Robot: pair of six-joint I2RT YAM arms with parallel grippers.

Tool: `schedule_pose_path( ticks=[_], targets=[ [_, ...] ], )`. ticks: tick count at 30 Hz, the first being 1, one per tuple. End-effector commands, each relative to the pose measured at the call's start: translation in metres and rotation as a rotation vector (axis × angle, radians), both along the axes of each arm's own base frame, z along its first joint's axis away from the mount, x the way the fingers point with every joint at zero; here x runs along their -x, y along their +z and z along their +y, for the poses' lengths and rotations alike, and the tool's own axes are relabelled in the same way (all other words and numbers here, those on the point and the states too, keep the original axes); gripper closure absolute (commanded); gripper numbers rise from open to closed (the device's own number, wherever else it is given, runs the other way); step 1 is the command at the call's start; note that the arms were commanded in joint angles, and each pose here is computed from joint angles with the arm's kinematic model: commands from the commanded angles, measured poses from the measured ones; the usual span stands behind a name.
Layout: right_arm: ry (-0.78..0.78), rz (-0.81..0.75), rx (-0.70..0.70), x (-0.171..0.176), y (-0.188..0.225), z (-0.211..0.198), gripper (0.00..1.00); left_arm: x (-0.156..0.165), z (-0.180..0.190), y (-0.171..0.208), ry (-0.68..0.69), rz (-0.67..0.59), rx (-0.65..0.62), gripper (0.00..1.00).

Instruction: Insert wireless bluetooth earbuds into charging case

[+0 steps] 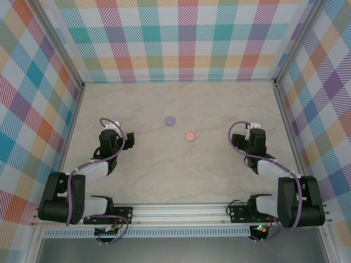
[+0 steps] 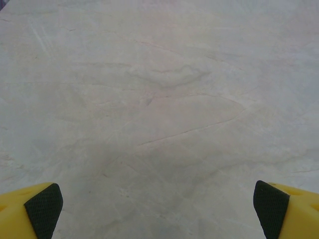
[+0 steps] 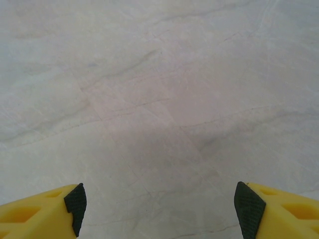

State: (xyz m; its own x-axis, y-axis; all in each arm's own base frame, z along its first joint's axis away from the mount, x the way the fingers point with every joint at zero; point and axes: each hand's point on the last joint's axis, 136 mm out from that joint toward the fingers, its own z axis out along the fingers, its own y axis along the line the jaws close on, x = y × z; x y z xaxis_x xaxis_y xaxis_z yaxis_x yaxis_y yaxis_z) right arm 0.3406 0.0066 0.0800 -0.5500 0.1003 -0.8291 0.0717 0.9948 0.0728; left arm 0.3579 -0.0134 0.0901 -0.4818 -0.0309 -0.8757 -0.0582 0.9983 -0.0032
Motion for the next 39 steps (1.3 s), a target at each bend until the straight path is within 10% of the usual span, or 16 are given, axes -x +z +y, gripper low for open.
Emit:
schedule_pose_path(
  ticks=[1, 30, 39],
  targets=[
    [0.051, -0.178, -0.031, -0.015, 0.034, 0.004, 0.2, -0.014, -0.009, 0.022, -0.068, -0.131, 0.055, 0.0],
    [0.151, -0.21, -0.038, -0.053, 0.013, 0.013, 0.19, -0.033, -0.009, -0.009, -0.096, -0.125, 0.076, 0.0],
    [0.159, -0.196, -0.036, -0.056, 0.011, 0.014, 0.0, -0.041, -0.002, -0.012, -0.046, -0.081, 0.069, 0.0]
  ],
)
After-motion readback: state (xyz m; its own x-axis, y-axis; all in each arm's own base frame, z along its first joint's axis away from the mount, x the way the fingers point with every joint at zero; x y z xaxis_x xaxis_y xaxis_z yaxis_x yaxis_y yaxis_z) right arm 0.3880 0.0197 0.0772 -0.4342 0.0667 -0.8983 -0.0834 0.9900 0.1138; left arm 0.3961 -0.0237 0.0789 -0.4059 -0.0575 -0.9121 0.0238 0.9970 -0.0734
